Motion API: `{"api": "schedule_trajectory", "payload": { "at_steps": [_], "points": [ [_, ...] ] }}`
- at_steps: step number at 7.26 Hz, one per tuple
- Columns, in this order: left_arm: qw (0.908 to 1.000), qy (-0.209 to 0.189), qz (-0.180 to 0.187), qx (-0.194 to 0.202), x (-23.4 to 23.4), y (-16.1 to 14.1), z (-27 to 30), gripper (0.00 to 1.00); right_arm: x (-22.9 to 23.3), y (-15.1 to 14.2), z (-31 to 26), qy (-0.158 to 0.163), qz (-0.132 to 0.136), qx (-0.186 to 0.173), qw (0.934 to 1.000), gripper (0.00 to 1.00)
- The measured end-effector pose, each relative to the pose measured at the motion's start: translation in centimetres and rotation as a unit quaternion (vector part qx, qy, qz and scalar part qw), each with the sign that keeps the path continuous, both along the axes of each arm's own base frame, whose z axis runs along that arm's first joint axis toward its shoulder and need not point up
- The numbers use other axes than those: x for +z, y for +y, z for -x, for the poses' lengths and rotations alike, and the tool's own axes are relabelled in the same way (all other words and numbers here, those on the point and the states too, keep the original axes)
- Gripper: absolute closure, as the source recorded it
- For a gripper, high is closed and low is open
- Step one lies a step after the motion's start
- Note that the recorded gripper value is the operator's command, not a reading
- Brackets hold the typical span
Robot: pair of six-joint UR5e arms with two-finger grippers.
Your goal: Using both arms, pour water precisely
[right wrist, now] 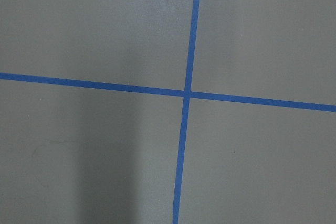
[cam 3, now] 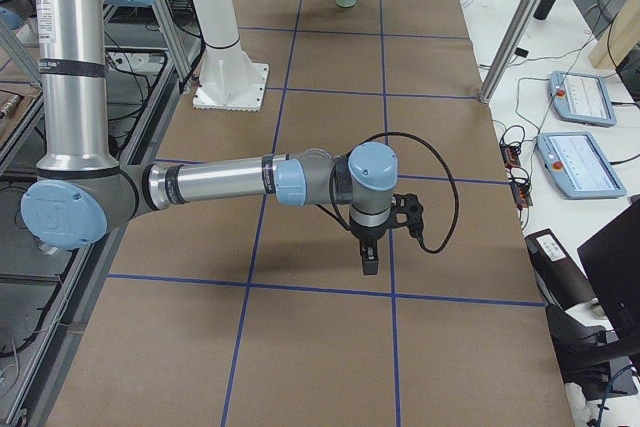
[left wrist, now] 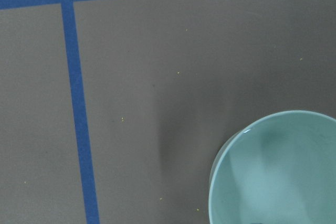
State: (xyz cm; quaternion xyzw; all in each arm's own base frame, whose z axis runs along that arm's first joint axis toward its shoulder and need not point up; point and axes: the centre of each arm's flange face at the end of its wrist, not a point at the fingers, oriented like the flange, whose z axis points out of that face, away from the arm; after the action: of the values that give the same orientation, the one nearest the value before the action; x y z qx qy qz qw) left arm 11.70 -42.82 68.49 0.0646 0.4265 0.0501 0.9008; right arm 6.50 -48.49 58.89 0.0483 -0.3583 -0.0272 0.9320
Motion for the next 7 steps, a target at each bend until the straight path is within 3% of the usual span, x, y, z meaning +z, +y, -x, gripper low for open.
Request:
{"api": "schedule_trajectory", "payload": {
  "at_steps": [2, 4, 7],
  "points": [
    [1.0, 0.002, -0.002, 0.001, -0.2, -1.2, -0.6, 0.61, 0.0, 0.0, 0.0, 0.0, 0.0, 0.0, 1.0, 0.0],
    [1.0, 0.005, -0.001, 0.005, -0.1, -1.9, -1.1, 1.0, 0.0, 0.0, 0.0, 0.0, 0.0, 0.0, 1.0, 0.0],
    [0.9988, 0.041, 0.001, 0.026, -1.1, -1.6, -1.6, 1.0, 0.0, 0.0, 0.1, -0.008, 0.002, 0.0, 1.0, 0.0]
  ]
}}
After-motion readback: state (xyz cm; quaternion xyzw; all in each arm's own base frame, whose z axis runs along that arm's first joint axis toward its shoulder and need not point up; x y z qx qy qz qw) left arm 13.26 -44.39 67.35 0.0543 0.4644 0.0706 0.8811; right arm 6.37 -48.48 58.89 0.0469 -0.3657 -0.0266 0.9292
